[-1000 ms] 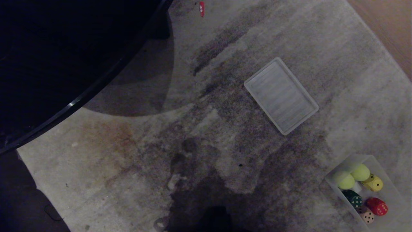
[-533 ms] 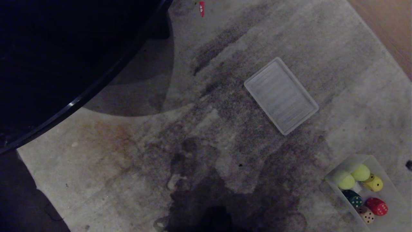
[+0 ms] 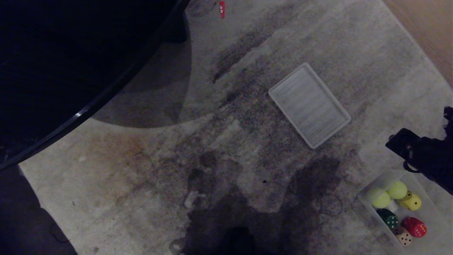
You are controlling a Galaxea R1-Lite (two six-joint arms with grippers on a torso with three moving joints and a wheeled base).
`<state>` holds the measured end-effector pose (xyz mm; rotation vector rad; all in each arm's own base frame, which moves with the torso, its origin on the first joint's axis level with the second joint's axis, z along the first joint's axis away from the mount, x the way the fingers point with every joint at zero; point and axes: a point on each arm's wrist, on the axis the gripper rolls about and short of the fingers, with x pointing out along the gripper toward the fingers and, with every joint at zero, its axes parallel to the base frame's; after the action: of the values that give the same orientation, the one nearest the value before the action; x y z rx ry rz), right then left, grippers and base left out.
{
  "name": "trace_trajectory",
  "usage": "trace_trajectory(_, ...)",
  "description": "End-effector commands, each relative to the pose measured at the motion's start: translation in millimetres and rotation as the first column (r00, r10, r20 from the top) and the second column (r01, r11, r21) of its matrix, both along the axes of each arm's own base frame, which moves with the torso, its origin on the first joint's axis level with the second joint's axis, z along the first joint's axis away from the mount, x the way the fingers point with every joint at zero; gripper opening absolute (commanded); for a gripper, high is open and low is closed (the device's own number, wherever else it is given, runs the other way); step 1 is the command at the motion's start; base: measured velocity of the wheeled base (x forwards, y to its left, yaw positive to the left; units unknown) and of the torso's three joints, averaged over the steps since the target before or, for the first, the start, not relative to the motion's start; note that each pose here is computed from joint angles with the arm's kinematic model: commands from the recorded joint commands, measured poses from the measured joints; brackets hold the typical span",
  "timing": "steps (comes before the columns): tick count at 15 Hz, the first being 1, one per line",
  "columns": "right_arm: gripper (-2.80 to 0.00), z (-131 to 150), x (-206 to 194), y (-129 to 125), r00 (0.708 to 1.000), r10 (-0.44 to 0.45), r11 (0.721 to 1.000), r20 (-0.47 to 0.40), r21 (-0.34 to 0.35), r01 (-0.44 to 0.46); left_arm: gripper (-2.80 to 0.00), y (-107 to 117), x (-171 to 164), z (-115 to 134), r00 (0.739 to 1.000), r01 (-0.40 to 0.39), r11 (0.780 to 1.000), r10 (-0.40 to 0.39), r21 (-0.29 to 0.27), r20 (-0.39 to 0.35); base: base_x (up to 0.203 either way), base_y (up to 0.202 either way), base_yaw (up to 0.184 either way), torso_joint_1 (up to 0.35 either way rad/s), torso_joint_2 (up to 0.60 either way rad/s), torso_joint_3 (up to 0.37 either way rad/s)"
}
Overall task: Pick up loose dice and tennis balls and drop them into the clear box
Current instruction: Close the lid
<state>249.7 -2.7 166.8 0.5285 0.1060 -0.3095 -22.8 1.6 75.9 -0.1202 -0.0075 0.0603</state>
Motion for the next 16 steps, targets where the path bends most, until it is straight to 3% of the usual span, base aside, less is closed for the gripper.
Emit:
trace_trajectory(1,-2.80,-39,41,14,0.997,0.019,0.997,-0.071,0.077,-0.013,-2.80,0,0,0,1.000,-0.001,1.000,0.001,-0.001,-0.002,0.000,0.000,0.000,0.000,0.00,0.000)
trace_trajectory(4,-2.80,-59,58,24,0.997,0.038,0.984,-0.069,0.179,-0.025,-2.80,0,0,0,1.000,-0.001,1.000,0.001,-0.001,-0.002,0.000,0.000,0.000,0.000,0.00,0.000)
trace_trajectory(5,0.00,-64,64,24,0.997,0.040,0.977,-0.064,0.214,-0.025,-2.80,0,0,0,1.000,0.001,1.000,-0.001,-0.001,-0.002,0.000,0.000,0.000,0.000,0.00,0.000)
trace_trajectory(11,0.00,-93,91,16,0.998,0.002,0.948,-0.068,0.318,0.020,-2.80,0,0,0,1.000,-0.001,1.000,0.001,-0.001,-0.002,0.000,0.000,0.000,0.000,0.00,0.000)
trace_trajectory(13,0.00,-98,95,15,1.000,-0.012,0.924,-0.022,0.381,0.019,-2.80,0,0,0,1.000,-0.001,1.000,0.001,-0.001,-0.002,0.000,0.000,0.000,0.000,0.00,0.000)
trace_trajectory(16,0.00,-109,105,18,1.000,-0.011,0.912,-0.013,0.411,0.016,-2.80,0,0,0,1.000,0.001,1.000,-0.001,-0.001,-0.002,0.000,0.000,0.000,0.000,0.00,0.000)
